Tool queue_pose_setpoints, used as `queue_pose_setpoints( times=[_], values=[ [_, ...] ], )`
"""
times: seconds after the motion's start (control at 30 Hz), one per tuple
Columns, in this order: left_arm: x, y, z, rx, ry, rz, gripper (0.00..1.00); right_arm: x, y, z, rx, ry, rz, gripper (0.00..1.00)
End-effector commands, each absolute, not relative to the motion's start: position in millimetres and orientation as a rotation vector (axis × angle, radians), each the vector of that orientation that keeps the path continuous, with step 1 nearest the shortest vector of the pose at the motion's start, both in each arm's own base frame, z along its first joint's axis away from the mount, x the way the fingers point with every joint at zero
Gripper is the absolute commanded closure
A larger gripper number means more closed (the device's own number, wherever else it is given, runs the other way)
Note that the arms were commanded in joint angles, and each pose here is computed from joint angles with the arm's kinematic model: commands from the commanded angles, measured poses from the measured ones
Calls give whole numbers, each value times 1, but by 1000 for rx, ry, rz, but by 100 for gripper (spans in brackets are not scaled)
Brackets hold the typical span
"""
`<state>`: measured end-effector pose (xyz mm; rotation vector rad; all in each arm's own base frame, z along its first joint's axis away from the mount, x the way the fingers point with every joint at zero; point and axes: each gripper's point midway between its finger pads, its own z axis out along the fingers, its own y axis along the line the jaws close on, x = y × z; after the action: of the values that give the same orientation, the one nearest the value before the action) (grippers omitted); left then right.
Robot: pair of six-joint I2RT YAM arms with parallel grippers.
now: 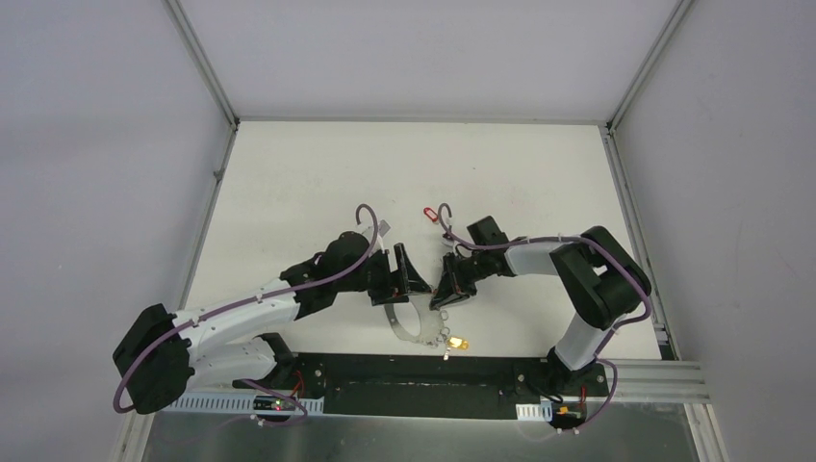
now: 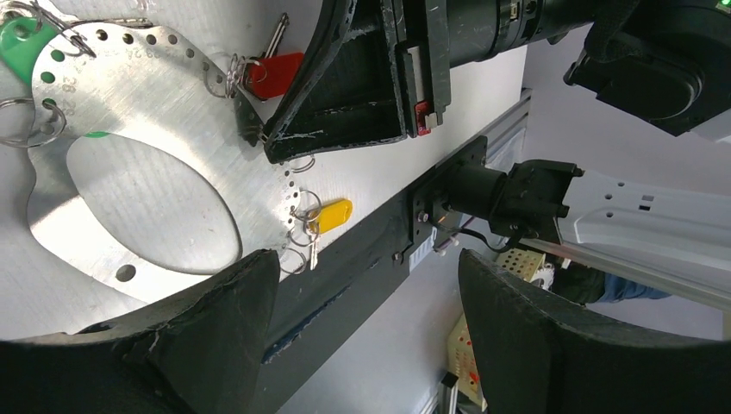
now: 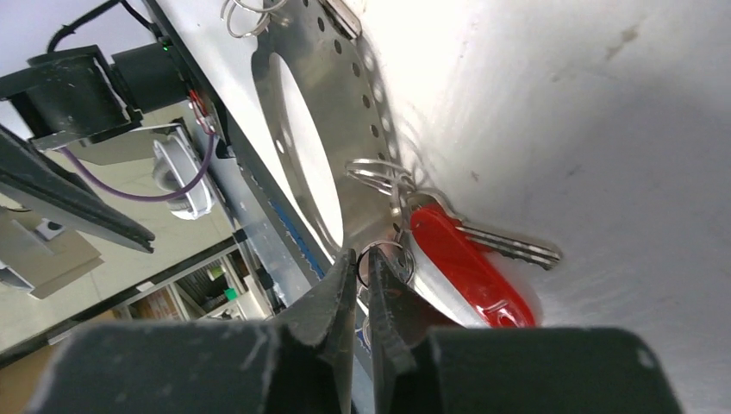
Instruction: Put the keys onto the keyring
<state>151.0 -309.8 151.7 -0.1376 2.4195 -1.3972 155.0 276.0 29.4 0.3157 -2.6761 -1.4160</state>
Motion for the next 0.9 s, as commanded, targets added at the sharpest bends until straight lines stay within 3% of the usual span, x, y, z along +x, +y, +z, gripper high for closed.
queue_pose_setpoints(
  times=[0.0,0.3,0.5,0.73,0.87],
  values=[
    [153,-306,163,-105,2373,-1373,22,158,277,23,416,-2756,-1312,90],
    [151,-297,163,-120,2367,-1348,22,157,272,27,513,-2840,-1193,80],
    [151,-294,164,-103,2362,-1323,22,154,275,27,527,-2809,-1209,86],
    [155,-282,173,-85,2320,-1256,22,152,278,23,540,-2797,-1189,81],
    [156,-275,177,-80,2294,-1235,22,149,284,26,551,-2752,-1236,84]
  ],
)
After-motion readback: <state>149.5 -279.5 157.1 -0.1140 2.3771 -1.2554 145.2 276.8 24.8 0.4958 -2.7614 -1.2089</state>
